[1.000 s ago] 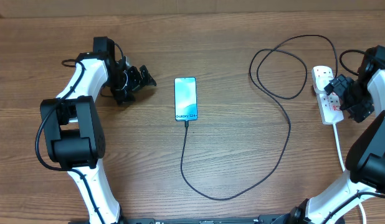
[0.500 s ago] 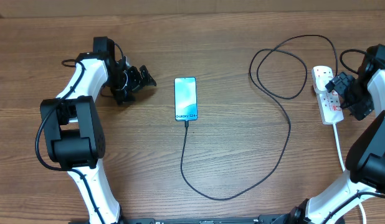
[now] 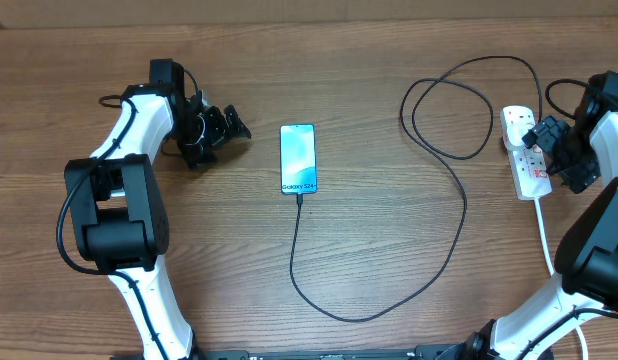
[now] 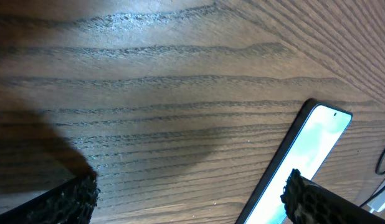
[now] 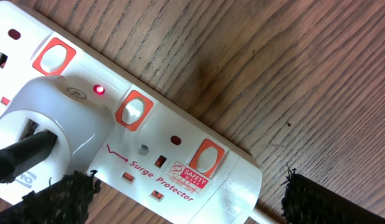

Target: Plug charger to phone and switch on socket

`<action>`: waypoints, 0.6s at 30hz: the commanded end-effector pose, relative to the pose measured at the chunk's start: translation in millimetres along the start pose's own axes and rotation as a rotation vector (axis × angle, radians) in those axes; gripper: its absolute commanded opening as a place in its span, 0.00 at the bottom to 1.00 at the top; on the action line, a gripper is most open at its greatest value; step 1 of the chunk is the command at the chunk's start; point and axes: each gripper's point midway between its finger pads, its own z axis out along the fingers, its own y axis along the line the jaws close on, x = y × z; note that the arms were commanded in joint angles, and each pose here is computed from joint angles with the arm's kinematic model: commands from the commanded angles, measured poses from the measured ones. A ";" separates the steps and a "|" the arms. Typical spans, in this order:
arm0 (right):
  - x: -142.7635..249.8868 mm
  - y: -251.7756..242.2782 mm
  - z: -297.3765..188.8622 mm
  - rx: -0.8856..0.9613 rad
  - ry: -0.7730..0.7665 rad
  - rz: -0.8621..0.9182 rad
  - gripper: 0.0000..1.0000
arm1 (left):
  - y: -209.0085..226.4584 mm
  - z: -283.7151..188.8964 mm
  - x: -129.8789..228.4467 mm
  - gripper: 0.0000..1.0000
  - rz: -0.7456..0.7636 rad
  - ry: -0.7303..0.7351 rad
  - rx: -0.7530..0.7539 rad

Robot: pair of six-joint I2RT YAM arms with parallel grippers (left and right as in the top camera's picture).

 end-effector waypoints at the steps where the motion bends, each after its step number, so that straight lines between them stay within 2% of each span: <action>1: -7.0 -1.5 -0.2 0.005 -0.015 -0.011 1.00 | 44.5 29.9 5.1 1.00 -0.041 0.029 -0.141; 8: -7.0 -1.5 -0.2 0.005 -0.015 -0.011 1.00 | 46.5 30.7 4.9 1.00 -0.044 0.030 -0.146; 18: -7.0 -1.5 -0.2 0.005 -0.015 -0.011 1.00 | 12.7 25.6 13.8 1.00 0.039 0.013 -0.135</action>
